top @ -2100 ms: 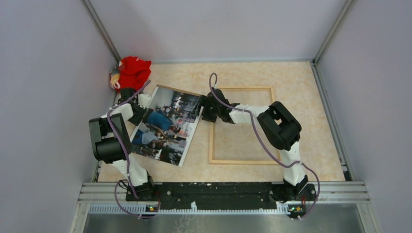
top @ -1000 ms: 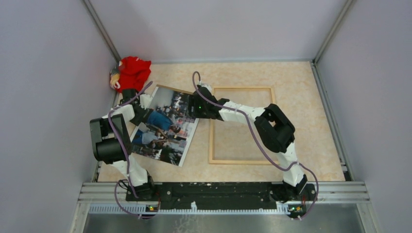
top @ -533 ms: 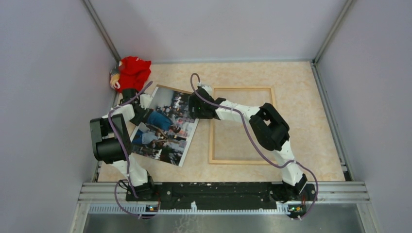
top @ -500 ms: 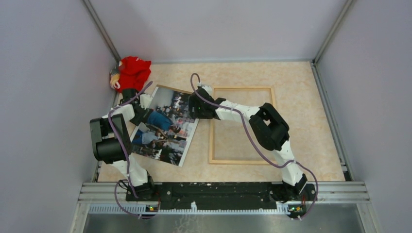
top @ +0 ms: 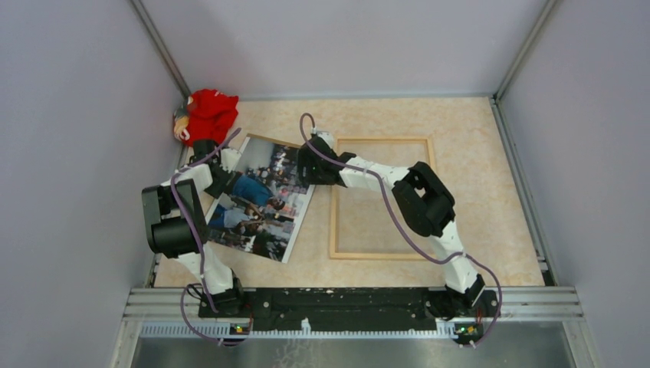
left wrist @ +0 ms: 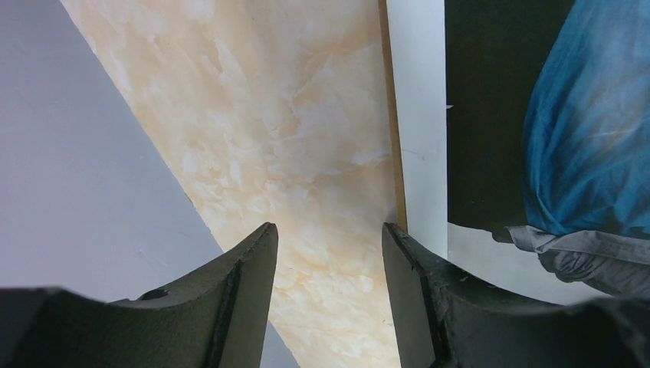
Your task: Put the photo into the frame
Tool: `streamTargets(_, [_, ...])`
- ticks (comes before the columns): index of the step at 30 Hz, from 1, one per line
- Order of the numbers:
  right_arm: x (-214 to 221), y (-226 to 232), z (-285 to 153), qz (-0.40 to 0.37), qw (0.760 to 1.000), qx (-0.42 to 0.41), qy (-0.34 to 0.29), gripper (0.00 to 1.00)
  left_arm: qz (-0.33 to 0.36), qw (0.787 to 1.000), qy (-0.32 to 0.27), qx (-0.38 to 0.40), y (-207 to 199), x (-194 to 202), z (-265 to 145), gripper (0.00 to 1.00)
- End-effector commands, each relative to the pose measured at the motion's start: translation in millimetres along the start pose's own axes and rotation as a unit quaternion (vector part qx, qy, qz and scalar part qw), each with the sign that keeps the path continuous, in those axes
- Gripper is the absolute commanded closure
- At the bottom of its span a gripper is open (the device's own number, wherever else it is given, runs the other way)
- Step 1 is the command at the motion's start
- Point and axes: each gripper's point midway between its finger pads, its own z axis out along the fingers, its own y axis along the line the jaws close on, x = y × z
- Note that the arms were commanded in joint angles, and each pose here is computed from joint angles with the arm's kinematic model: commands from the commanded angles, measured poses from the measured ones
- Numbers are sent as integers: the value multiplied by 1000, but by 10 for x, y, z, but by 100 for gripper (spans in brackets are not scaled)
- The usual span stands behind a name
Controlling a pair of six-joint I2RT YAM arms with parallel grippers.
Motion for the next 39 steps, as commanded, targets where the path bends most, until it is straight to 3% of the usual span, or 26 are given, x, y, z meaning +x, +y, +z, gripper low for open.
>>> streamTargets(1, [-154,227,-21,-14,999,-21,-27,27,4,987,71,145,-842,517,232,39])
streamTargets(10, [-169,317,-30,-12,999,-37,-28,27,5,986,72,147,-860,521,248,39])
streamTargets(24, [42,-10,50,3,1000,11,-2,26,9,987,74,143,-840,532,258,39])
streamTargets(39, [-41,210,100,-4,1000,-20,-11,27,10,986,75,147,-849,526,266,40])
